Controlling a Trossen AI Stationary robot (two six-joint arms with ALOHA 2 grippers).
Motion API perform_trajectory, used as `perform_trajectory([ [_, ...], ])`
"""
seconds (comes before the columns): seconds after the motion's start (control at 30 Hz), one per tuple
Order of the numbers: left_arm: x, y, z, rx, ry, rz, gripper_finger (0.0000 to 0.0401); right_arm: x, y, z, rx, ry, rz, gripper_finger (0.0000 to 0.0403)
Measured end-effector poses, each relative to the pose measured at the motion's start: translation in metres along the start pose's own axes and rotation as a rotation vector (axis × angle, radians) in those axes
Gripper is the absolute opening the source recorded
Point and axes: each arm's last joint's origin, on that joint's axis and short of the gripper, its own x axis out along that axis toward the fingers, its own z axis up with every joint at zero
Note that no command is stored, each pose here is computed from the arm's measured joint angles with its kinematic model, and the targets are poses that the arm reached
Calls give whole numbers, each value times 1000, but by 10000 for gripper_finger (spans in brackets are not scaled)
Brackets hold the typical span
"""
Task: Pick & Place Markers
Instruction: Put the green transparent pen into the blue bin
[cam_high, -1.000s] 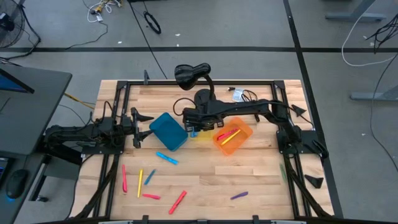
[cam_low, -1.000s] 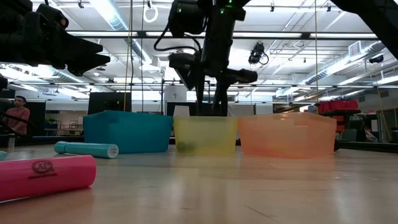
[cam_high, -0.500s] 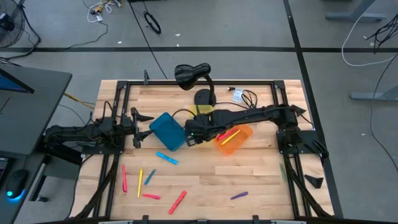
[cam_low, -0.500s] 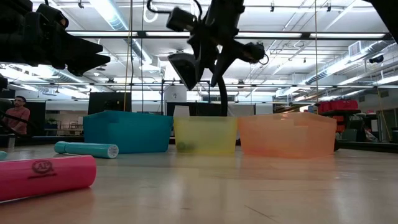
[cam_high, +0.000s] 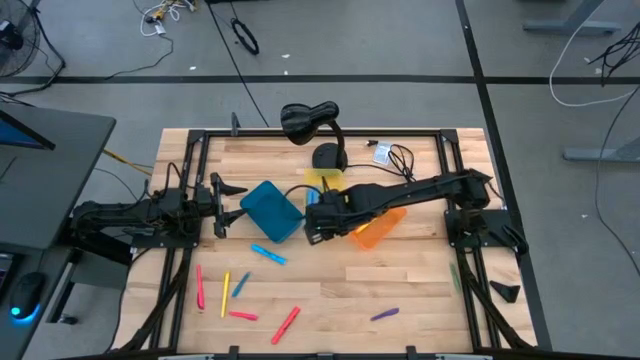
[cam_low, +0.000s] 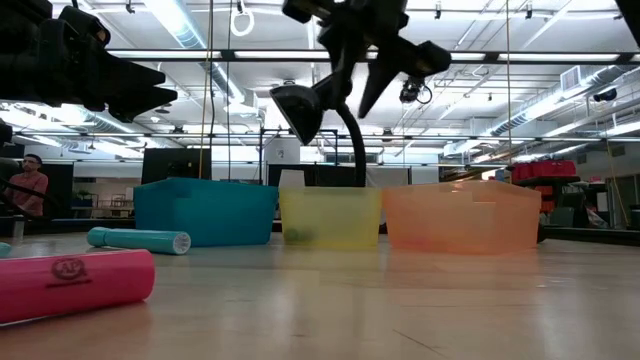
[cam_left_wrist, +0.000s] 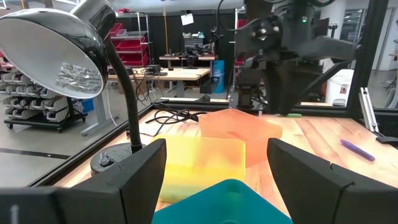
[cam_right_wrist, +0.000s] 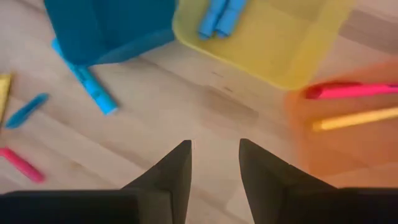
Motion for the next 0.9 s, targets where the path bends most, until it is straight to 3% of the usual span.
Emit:
perform_trajectory([
  [0.4, 0, 0, 0, 0, 0, 0, 286, -5, -66, -41, 141, 71, -45, 135],
  [0.9, 0, 0, 0, -1, -3, -1, 286, 3, -155, -99, 163, 192, -87, 135],
])
